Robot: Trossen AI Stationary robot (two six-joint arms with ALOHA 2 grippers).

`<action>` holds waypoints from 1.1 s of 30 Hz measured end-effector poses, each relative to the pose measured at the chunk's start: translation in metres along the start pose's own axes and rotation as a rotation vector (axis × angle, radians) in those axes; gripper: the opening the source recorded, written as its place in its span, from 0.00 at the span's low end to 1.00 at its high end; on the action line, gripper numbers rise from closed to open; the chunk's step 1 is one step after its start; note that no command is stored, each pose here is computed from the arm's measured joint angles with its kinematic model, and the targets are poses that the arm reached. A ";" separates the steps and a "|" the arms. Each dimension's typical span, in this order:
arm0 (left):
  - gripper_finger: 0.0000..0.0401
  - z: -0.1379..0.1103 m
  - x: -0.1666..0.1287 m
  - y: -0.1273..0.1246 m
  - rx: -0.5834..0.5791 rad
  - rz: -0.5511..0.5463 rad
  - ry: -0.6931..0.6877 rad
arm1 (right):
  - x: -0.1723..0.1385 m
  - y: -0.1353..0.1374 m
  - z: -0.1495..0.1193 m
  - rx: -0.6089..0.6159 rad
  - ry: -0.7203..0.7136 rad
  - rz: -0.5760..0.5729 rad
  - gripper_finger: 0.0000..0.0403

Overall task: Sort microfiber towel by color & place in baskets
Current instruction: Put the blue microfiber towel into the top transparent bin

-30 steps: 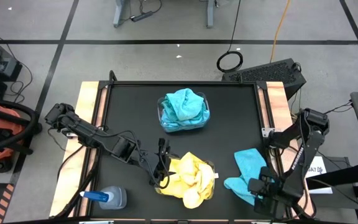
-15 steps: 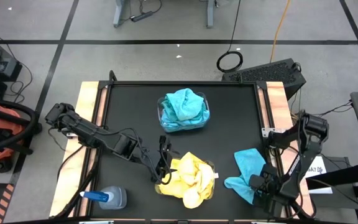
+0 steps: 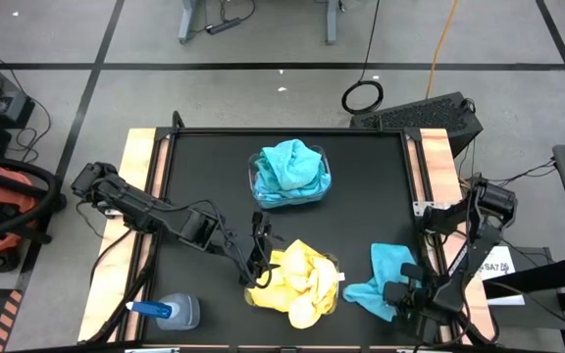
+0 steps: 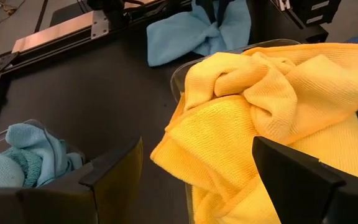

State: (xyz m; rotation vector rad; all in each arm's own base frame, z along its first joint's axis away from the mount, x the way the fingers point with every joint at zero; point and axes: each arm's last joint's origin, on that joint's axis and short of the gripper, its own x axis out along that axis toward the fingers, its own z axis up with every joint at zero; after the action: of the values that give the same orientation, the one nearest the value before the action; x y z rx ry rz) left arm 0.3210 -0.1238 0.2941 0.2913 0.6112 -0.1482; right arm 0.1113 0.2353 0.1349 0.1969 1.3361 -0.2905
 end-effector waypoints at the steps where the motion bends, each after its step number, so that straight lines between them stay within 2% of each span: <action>1: 0.77 0.000 0.000 0.000 0.000 0.000 0.000 | 0.000 0.000 0.001 -0.010 -0.009 -0.002 0.03; 7: 0.77 0.000 0.000 0.000 0.000 0.012 0.001 | -0.012 -0.015 0.017 -0.003 -0.118 -0.067 0.01; 14: 0.77 -0.002 0.000 0.004 0.007 0.152 0.028 | -0.047 -0.048 0.041 0.008 -0.321 -0.143 0.00; 21: 0.77 -0.013 -0.002 0.009 0.032 0.323 0.142 | -0.075 -0.082 0.068 -0.009 -0.552 -0.226 0.00; 25: 0.77 -0.017 -0.003 0.010 0.043 0.375 0.183 | -0.088 -0.098 0.085 -0.033 -0.692 -0.287 0.00; 33: 0.77 -0.021 -0.004 0.011 0.043 0.384 0.220 | -0.111 -0.122 0.130 -0.105 -0.835 -0.374 0.00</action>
State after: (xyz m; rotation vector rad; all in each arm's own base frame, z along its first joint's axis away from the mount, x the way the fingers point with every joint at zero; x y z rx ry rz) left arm 0.3090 -0.1064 0.2828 0.4645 0.7587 0.2433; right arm 0.1699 0.0910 0.2750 -0.2526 0.5444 -0.5436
